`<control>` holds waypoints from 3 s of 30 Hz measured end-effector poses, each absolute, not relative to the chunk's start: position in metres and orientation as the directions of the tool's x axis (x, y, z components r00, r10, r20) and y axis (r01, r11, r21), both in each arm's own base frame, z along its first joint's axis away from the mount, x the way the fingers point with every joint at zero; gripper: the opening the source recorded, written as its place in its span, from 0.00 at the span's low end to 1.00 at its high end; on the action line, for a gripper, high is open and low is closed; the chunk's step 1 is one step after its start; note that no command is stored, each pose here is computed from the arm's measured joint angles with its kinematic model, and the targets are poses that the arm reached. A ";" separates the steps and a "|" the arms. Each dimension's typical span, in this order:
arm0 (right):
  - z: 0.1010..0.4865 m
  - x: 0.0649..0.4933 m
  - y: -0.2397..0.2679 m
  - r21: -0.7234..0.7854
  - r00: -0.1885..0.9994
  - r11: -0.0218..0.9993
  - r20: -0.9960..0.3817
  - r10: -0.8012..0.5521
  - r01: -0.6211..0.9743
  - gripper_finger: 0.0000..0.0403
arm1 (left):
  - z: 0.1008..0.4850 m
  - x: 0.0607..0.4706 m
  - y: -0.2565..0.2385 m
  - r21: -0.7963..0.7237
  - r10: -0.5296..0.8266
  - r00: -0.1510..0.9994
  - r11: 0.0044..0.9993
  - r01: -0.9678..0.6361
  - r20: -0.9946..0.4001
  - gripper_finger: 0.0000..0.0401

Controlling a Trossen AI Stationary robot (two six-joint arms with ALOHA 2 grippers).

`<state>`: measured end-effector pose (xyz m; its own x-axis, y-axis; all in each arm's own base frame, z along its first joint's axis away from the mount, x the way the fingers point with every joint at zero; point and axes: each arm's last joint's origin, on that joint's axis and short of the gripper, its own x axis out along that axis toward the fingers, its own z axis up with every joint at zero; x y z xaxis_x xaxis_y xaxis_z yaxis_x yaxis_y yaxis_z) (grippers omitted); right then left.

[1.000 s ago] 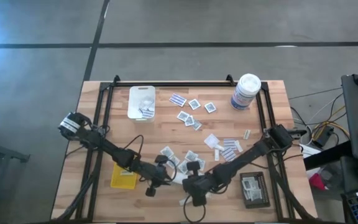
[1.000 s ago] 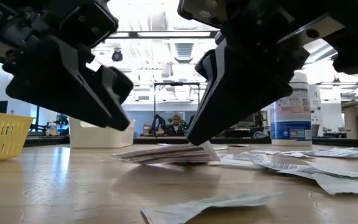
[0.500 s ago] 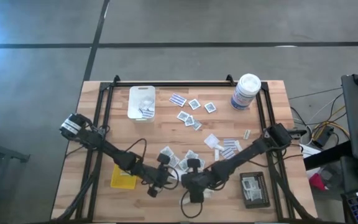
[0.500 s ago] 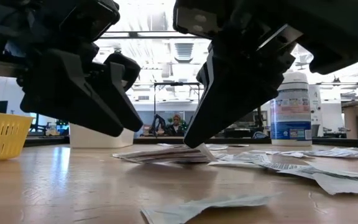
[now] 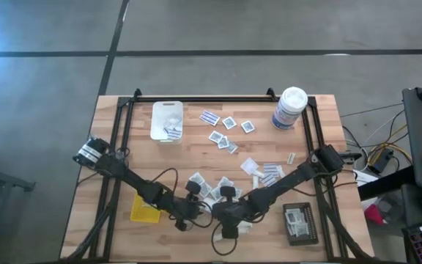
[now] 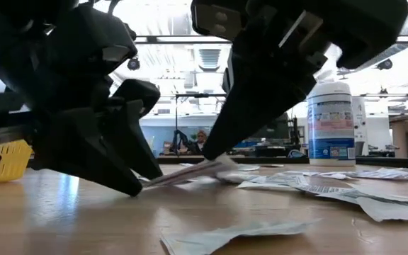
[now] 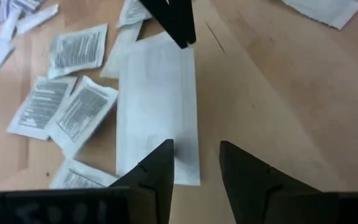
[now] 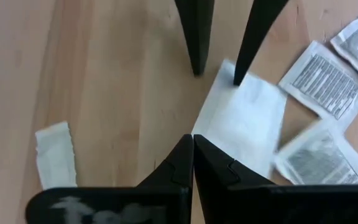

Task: Pick & Place First Aid Supplies
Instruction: Put the blue bandage into the white bin

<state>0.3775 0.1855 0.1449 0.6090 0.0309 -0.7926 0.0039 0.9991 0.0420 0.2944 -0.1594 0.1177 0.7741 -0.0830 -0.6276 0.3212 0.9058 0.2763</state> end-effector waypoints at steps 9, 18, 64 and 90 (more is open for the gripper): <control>0.148 0.379 0.186 0.046 0.614 0.999 -0.789 0.033 0.006 0.02 | 0.121 0.300 -0.162 0.356 0.017 0.808 0.903 0.241 -0.589 0.31; 0.151 0.381 0.187 0.083 0.622 0.995 -0.782 0.037 0.046 0.02 | 0.121 0.299 -0.161 0.368 0.048 0.812 0.906 0.210 -0.582 0.30; 0.218 0.348 0.176 0.119 0.612 0.974 -0.790 -0.025 0.192 0.22 | 0.158 0.286 -0.157 0.186 0.044 0.806 0.979 0.082 -0.590 0.00; 0.201 0.315 0.205 0.107 0.539 0.936 -0.836 -0.098 0.336 0.14 | 0.228 0.198 -0.077 0.093 0.219 0.858 0.976 -0.199 -0.466 0.00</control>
